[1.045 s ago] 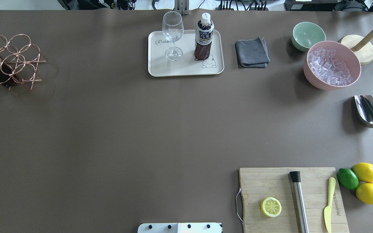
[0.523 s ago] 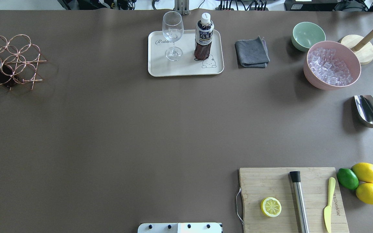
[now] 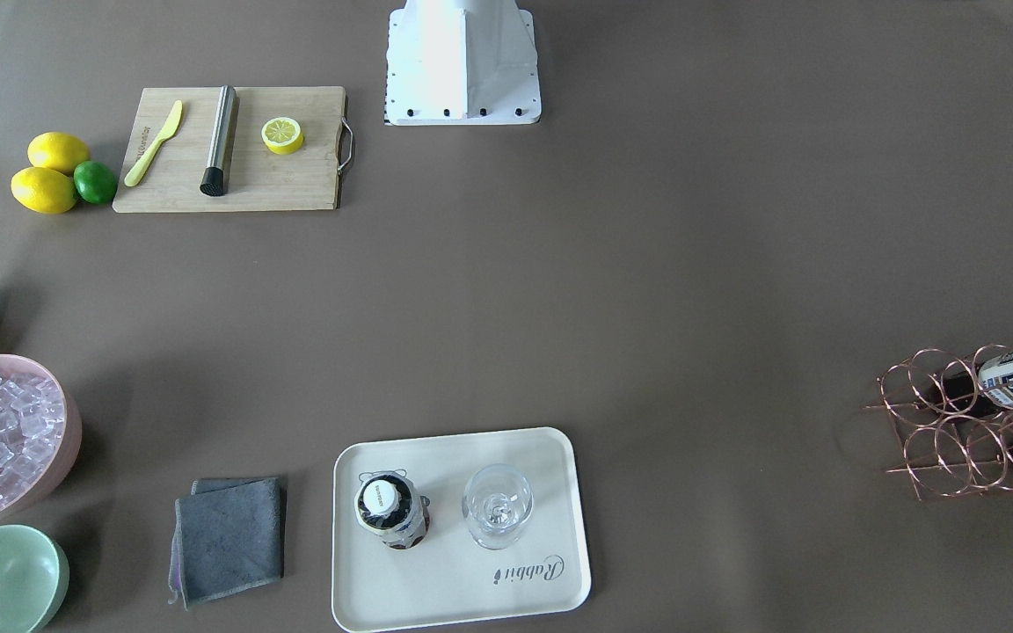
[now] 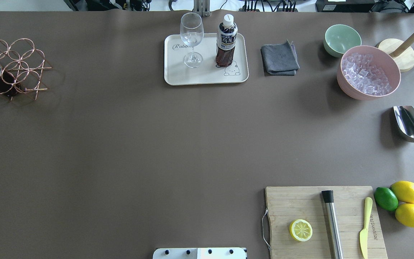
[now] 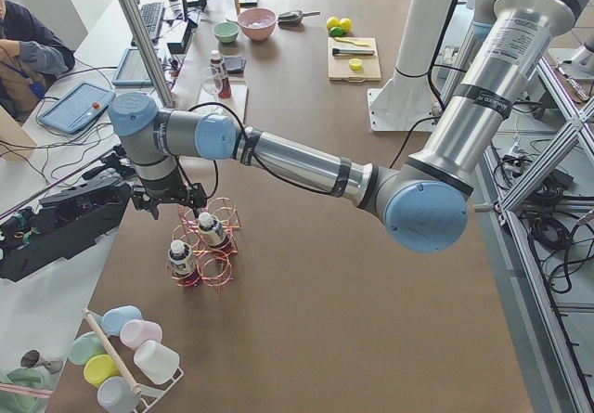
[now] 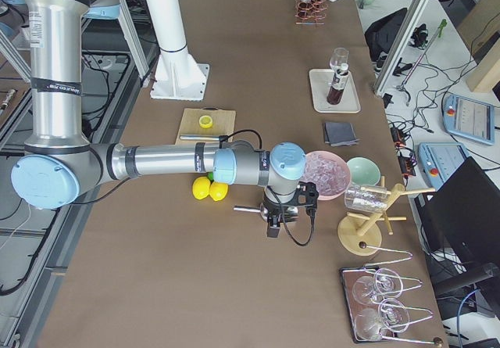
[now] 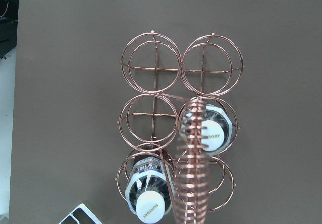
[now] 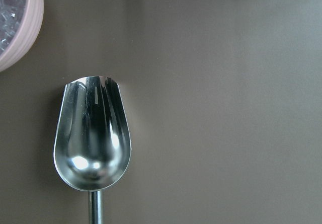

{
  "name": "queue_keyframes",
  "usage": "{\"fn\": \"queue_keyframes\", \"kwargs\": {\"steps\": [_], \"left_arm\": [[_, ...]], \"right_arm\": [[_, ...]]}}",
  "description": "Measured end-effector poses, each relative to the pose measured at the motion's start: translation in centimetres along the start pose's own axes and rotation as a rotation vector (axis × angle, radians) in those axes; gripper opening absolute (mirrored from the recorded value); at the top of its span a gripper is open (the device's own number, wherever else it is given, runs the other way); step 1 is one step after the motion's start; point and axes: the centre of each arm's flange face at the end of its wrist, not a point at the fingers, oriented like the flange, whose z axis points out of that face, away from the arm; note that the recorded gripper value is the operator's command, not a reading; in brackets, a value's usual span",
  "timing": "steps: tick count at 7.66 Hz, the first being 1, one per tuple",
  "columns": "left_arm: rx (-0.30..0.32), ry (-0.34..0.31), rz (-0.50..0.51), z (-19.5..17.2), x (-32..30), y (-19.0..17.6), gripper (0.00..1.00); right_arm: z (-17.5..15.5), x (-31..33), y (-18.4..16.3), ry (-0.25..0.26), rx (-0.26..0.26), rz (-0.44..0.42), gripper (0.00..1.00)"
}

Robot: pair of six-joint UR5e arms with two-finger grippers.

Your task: Take tea from basket to plate

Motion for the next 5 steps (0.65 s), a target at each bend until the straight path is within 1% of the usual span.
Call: {"fn": "queue_keyframes", "kwargs": {"steps": [1,3,4,5], "left_arm": [[0.001,-0.005,-0.029,-0.3,0.9,2.1,0.98],[0.000,0.005,-0.079,0.5,2.7,5.3,0.98],[-0.002,0.020,-0.146,1.4,3.5,6.5,0.98],[-0.007,0.038,-0.278,2.5,4.5,7.8,0.98]], "right_arm": [[0.0,0.0,0.0,0.000,0.000,0.001,1.00],[0.0,0.0,0.0,0.000,0.000,0.001,1.00],[0.0,0.0,0.0,0.000,0.000,0.001,1.00],[0.0,0.0,0.0,0.000,0.000,0.001,1.00]]}}
